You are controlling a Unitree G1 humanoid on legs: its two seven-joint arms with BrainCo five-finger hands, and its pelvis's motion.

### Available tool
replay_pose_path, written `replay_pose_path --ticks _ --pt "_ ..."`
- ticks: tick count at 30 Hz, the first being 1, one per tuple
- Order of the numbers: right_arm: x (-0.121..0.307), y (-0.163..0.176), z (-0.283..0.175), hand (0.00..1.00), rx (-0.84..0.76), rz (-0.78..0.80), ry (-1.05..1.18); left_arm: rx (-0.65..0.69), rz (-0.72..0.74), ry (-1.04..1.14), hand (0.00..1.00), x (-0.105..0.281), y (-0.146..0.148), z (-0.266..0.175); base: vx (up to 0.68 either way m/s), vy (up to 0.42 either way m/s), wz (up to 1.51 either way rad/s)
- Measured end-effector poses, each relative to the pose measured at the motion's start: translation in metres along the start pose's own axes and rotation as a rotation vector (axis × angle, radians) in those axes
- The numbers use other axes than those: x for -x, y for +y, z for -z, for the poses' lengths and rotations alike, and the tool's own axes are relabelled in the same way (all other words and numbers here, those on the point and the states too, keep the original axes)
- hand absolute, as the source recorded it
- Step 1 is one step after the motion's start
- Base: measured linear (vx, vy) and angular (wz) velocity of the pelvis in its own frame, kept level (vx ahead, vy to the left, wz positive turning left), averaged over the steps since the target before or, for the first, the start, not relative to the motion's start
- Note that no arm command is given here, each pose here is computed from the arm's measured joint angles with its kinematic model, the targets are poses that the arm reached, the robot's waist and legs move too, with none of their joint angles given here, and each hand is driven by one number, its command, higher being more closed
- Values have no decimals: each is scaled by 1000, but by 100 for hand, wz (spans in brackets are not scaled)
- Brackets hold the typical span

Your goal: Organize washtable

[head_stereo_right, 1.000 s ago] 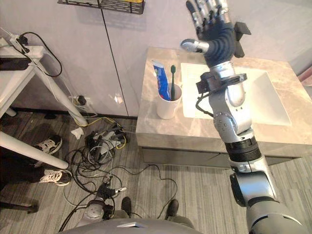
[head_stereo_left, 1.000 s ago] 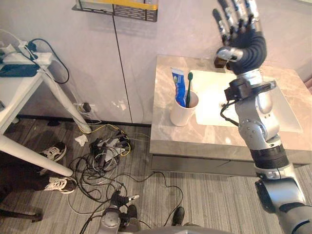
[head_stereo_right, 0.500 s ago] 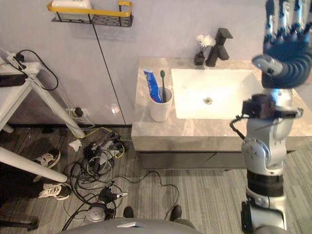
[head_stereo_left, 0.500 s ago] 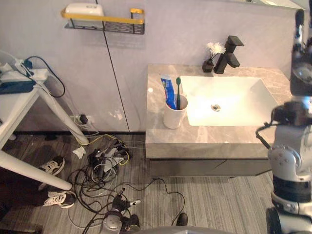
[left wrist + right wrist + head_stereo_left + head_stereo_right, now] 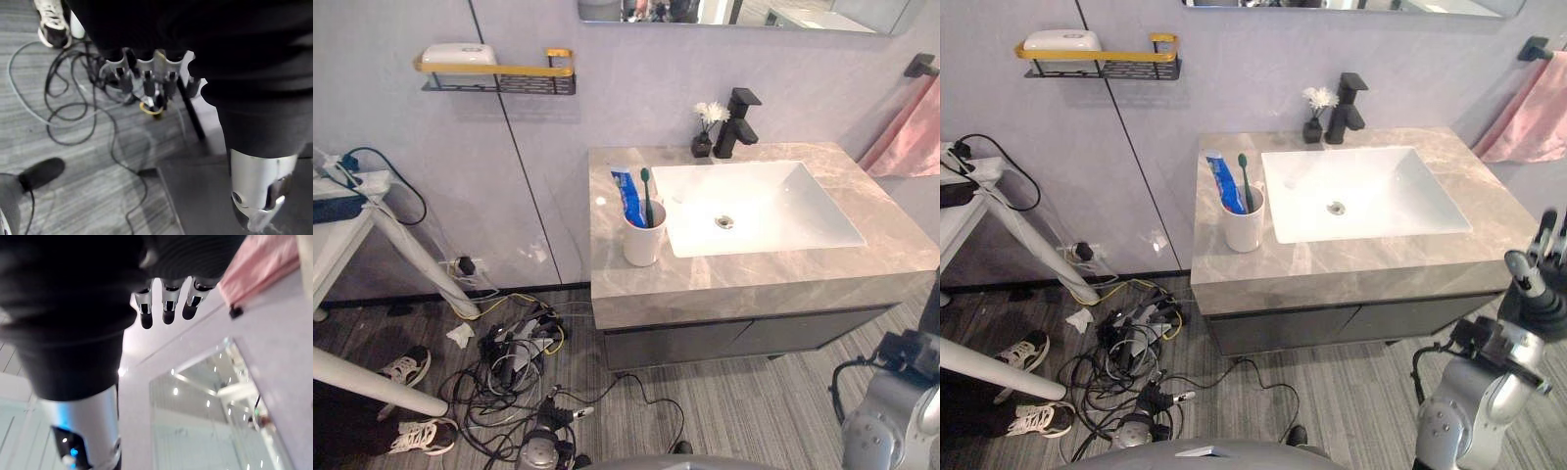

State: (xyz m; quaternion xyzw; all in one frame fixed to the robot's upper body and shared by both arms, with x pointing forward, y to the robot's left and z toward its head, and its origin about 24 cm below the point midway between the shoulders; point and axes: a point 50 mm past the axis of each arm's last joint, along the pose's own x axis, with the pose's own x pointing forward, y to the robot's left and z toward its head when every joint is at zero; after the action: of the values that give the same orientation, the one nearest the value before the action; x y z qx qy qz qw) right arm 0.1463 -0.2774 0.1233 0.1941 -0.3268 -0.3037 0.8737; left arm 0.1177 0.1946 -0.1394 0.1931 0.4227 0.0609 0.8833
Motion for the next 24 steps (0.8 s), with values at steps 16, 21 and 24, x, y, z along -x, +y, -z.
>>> replay_pose_path --ticks 16,21,24 --pt "227 -180 89 0 504 955 1078 505 -155 274 0 14 -15 41 14 -4 -9" --pt "283 -178 93 0 411 1104 1349 604 -151 302 0 14 -15 46 70 0 15" --pt "278 -171 105 0 384 1048 1376 724 -182 303 0 14 -12 47 60 11 9"
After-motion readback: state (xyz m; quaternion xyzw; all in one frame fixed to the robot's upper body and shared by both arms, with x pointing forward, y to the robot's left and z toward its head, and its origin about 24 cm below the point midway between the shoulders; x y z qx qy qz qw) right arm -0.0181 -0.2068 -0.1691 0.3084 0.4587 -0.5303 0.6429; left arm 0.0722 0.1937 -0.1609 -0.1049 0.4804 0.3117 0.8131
